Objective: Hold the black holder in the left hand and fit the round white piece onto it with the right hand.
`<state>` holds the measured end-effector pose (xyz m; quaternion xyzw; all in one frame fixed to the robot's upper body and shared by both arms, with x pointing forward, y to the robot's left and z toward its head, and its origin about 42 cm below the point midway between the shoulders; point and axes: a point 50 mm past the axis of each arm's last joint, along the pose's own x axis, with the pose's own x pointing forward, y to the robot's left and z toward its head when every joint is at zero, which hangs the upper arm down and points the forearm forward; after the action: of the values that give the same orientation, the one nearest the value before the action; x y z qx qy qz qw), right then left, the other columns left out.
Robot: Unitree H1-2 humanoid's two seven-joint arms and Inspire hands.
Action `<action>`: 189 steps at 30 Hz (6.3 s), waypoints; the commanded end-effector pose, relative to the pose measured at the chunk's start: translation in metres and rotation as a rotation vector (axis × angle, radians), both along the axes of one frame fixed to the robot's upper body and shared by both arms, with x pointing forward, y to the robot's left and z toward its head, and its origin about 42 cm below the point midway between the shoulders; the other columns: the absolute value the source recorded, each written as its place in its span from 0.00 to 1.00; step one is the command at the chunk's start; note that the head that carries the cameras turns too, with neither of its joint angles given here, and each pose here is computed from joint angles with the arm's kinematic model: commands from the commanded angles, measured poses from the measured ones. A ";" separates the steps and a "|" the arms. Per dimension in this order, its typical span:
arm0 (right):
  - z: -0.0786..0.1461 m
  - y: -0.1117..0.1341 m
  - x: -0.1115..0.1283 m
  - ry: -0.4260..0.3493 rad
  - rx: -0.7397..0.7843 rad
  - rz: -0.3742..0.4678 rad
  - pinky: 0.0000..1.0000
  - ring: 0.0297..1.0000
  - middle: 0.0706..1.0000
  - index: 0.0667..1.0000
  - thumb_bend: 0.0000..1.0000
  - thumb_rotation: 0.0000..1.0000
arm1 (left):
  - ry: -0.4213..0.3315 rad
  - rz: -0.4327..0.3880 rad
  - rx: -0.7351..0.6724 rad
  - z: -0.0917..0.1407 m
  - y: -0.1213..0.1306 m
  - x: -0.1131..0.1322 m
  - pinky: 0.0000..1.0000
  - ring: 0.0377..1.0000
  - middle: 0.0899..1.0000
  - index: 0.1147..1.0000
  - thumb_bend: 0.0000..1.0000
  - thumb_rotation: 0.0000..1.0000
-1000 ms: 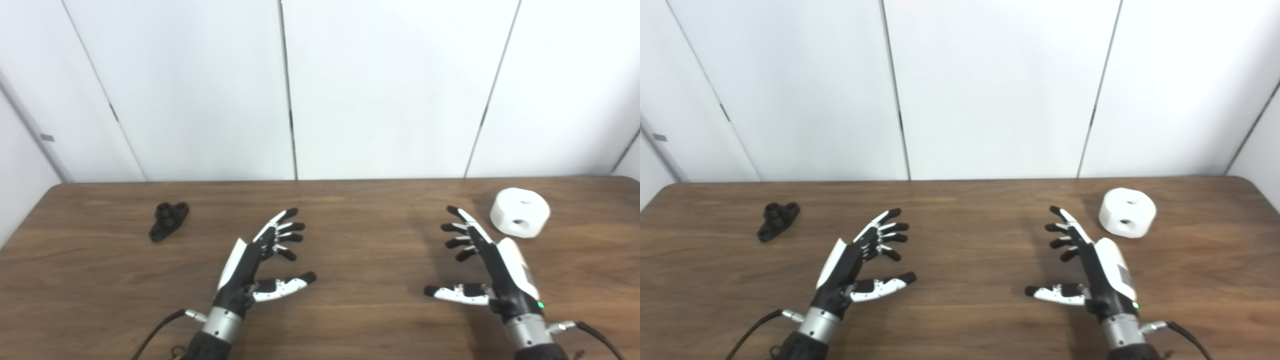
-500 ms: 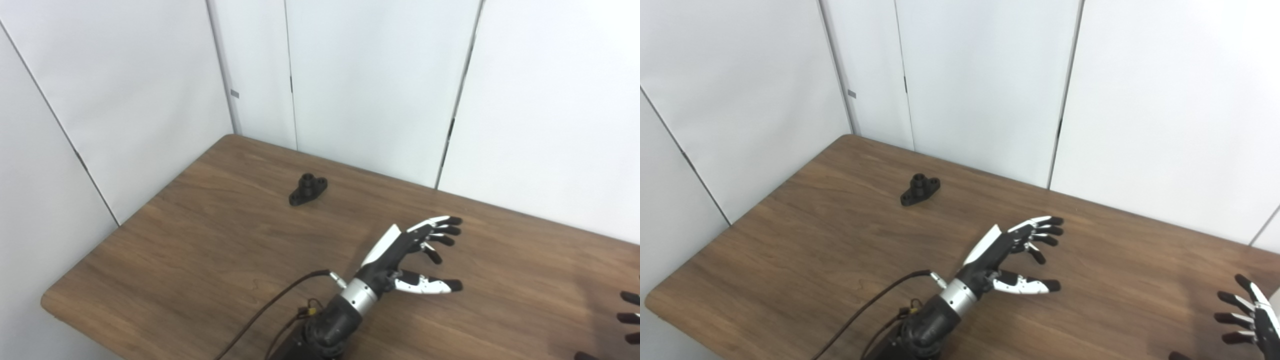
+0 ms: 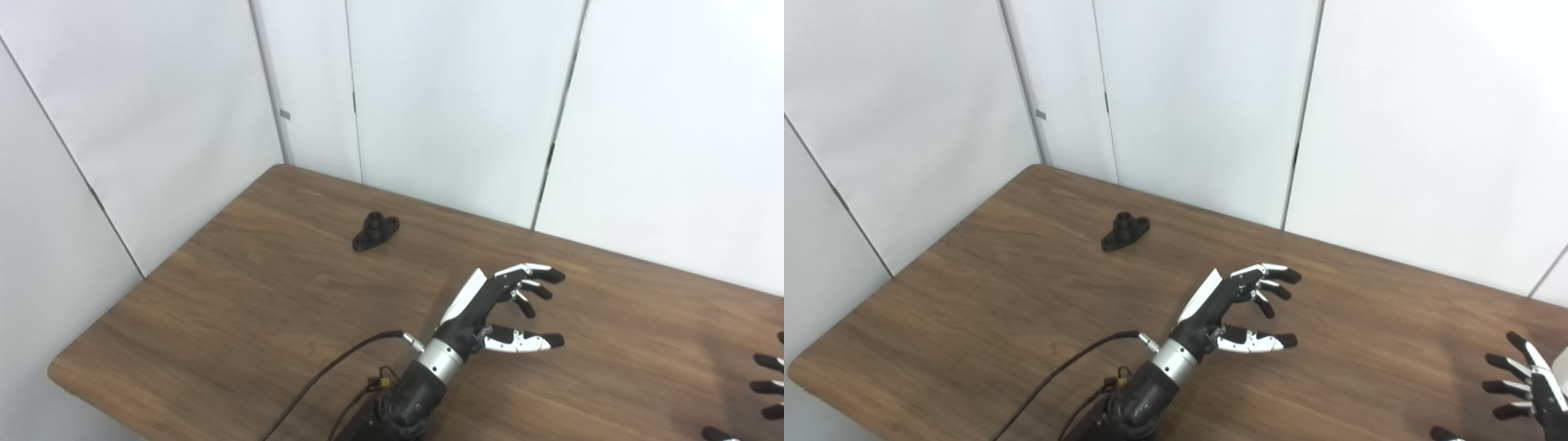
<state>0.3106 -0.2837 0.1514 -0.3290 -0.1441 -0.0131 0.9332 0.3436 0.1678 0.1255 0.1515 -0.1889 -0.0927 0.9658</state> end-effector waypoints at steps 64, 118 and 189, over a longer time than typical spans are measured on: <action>0.030 -0.017 0.002 -0.070 -0.018 0.019 0.40 0.58 0.76 0.91 0.65 0.14 | 0.032 0.817 0.756 0.109 0.216 0.064 0.90 1.00 1.00 0.78 1.00 0.38; 0.032 -0.021 -0.012 -0.068 -0.024 0.001 0.39 0.57 0.76 0.89 0.63 0.13 | 0.295 0.665 0.752 0.025 0.218 0.094 0.88 1.00 0.93 0.55 0.80 0.35; 0.068 0.017 -0.009 -0.115 -0.051 -0.042 0.48 0.60 0.75 0.87 0.62 0.10 | 0.017 -0.449 0.881 -0.030 -0.011 0.004 0.78 0.92 0.87 0.42 0.52 0.07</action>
<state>0.2976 -0.2719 0.1993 -0.3554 -0.1527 -0.0411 0.9212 0.3609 0.1581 0.1270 0.4743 -0.2052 -0.3204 0.7939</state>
